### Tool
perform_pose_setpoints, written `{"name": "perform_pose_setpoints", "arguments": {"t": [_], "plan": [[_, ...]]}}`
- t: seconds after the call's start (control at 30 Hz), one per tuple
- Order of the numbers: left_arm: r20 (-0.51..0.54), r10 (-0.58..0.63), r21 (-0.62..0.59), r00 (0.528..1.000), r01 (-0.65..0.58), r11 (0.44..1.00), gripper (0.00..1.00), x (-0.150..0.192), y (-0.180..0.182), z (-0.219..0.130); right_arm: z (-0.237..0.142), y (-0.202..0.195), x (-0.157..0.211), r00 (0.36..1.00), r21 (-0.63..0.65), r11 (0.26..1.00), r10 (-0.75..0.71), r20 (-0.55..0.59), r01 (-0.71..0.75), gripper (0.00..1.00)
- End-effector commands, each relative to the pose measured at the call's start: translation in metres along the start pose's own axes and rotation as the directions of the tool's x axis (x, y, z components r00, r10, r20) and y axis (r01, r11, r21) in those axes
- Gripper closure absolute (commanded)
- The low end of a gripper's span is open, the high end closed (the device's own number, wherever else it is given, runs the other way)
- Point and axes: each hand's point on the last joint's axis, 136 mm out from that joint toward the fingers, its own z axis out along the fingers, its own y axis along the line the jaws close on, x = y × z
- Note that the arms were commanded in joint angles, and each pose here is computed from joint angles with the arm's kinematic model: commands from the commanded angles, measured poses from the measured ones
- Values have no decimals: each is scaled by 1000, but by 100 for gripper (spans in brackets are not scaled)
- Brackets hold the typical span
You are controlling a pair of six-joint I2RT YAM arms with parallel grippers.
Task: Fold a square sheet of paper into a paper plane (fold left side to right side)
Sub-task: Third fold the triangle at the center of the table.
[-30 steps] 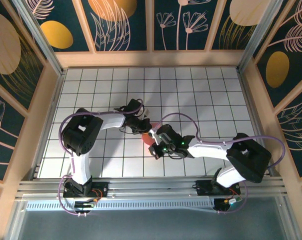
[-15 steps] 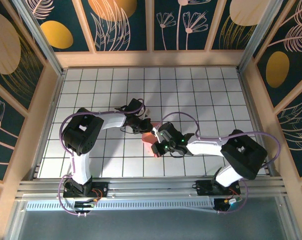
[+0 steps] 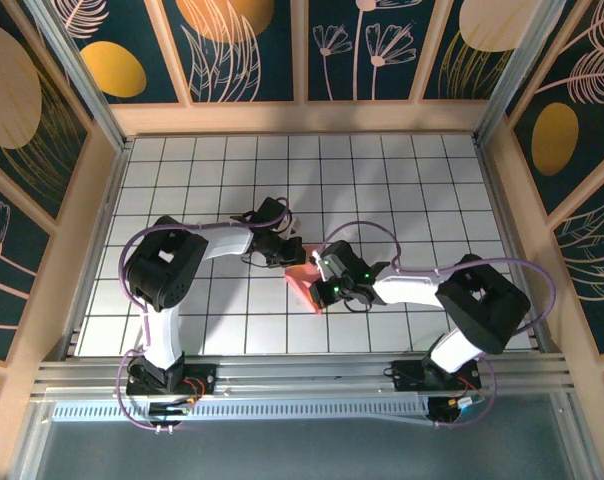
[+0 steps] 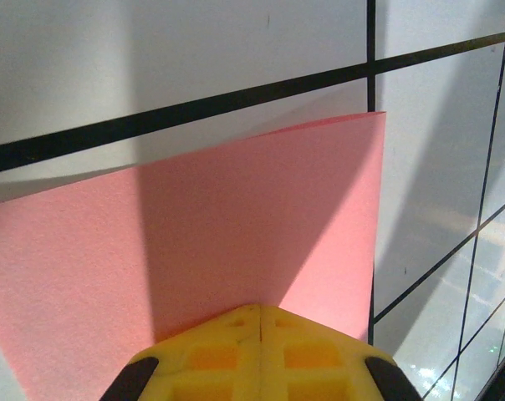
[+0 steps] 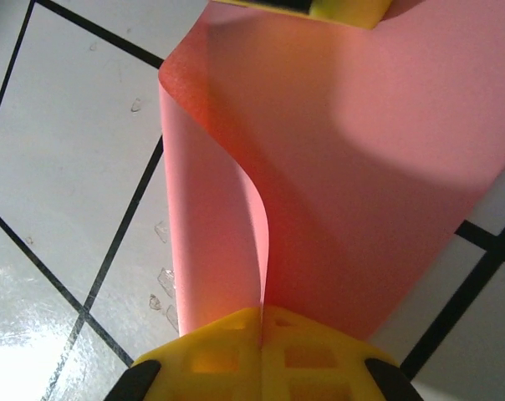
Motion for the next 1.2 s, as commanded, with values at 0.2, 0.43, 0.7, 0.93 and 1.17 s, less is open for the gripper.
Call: {"name": "perform_pose_setpoints", "arguments": {"t": [0.2,0.43,0.7,0.93,1.17], "plan": [[-65,-37,-97,997,30,995,97,22,26,14,-3,-12,-10,1000,49,999,22,14,-23,100],[-65,-40,-98,997,33,995,97,24,26,15,-4,-12,-13,999,46,999,23,25,-24,100],[-65,-41,-98,997,34,995,97,25,27,15,-6,-12,-14,999,47,999,22,33,-24,100],[-64,-43,-100,997,37,994,97,25,28,16,-10,-9,-17,999,41,999,15,45,-17,100],[-64,-44,-103,997,37,994,97,25,29,16,-13,-5,-18,999,22,1000,10,45,-11,100]]}}
